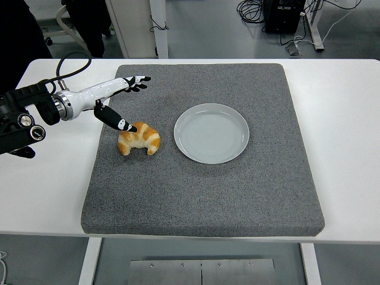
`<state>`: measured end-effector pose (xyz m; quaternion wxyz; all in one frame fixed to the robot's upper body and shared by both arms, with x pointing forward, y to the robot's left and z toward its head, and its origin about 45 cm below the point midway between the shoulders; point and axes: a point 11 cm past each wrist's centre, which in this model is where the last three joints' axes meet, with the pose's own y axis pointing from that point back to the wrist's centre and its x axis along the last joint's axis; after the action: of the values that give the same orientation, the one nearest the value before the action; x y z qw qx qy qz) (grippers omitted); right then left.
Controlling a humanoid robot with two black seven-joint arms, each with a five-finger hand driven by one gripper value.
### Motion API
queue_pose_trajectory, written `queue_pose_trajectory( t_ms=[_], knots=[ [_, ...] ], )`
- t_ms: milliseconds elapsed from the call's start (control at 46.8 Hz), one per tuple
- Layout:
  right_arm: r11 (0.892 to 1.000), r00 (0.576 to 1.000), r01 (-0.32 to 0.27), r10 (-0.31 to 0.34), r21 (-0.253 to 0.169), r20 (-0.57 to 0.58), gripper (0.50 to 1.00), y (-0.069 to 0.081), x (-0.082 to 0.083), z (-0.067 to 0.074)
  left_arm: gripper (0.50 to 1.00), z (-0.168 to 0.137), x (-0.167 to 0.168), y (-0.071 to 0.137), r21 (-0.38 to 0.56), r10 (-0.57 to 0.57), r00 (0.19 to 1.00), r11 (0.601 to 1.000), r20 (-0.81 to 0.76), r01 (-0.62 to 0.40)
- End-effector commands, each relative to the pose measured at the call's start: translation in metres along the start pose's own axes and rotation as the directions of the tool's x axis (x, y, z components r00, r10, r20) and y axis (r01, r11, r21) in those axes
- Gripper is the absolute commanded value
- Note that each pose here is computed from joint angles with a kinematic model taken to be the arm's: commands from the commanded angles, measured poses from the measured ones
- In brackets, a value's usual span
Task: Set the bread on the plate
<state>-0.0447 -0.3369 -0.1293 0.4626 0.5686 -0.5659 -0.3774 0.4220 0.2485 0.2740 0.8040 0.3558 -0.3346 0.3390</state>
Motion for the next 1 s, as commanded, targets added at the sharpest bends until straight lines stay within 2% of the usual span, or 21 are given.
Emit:
queue_pose_trajectory(
  t_ms=[0,214,577,983],
  knots=[
    [1.0,1.0,0.001,-0.001,0.0,0.001,1.0,0.0,0.0,0.0,0.937,0.003,-0.007,0.001,-0.014,-0.014,1.0,1.0,-0.001,0.014],
    [1.0,1.0,-0.002,0.002,0.0,0.0,1.0,0.0,0.0,0.0,0.937,0.006,-0.029,0.002,-0.03,-0.039,0.999,0.999,-0.021,0.038],
    [1.0,1.0,-0.002,0.002,-0.001,0.0,1.0,0.0,0.0,0.0,0.937,-0.016,-0.061,0.01,-0.005,-0.037,0.999,0.999,-0.002,0.037],
    [1.0,1.0,-0.001,0.001,0.0,-0.002,1.0,0.0,0.0,0.0,0.936,-0.019,-0.058,0.002,-0.015,0.029,1.0,0.999,0.004,-0.028]
  ],
)
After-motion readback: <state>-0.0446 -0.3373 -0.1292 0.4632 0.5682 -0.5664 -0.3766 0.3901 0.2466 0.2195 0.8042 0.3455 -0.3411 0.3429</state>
